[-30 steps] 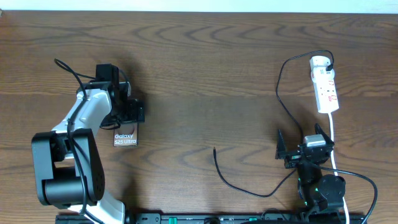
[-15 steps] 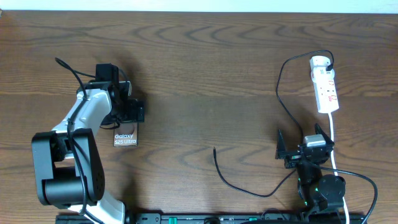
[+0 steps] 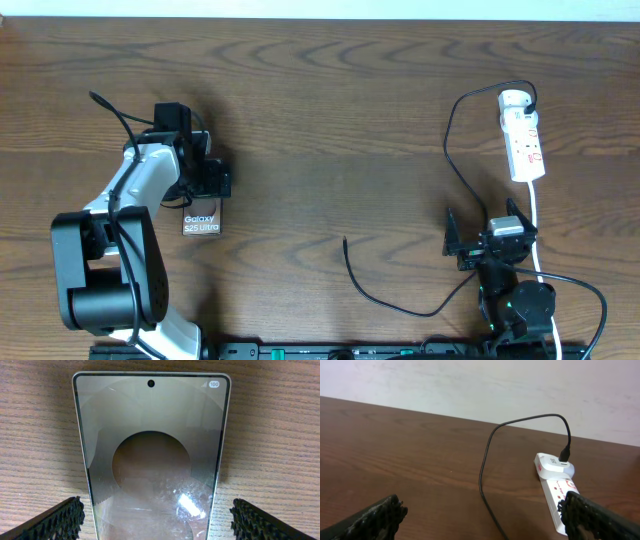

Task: Plug charger to phone and switch on socket
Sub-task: 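Close the left gripper on the phone's bottom edge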

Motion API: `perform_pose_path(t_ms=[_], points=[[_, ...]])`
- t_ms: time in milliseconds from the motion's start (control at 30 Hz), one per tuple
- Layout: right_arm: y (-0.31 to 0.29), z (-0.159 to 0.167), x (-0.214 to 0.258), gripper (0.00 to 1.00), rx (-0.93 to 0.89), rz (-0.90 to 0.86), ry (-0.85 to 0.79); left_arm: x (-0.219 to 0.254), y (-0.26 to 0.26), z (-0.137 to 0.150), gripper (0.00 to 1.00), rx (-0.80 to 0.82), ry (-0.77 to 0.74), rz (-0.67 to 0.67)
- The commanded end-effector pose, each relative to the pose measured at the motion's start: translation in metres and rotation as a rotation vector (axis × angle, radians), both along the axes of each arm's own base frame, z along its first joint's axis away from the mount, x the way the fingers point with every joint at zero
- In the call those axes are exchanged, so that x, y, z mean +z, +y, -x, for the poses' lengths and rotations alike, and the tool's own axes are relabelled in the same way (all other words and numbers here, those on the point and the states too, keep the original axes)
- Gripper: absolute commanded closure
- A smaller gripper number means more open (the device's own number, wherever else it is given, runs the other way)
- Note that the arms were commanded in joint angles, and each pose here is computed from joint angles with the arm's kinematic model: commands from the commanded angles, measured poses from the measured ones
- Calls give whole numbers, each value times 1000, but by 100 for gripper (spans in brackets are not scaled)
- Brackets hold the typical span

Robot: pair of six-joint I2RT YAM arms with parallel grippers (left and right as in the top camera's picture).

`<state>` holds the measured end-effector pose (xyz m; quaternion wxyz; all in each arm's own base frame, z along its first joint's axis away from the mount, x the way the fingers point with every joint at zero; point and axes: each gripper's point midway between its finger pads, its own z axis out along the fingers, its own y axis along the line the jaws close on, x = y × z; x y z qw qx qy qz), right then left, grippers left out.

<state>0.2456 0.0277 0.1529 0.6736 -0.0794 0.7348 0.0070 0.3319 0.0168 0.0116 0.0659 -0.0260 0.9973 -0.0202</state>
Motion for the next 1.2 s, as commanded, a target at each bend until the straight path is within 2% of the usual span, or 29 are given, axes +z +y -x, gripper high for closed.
perform_pose_path(t_ms=[0, 1167], points=[[1, 0, -1, 1, 5, 11, 1, -9, 1, 8, 7, -15, 32, -11], [1, 0, -1, 1, 5, 11, 1, -25, 7, 18, 7, -14, 33, -50]])
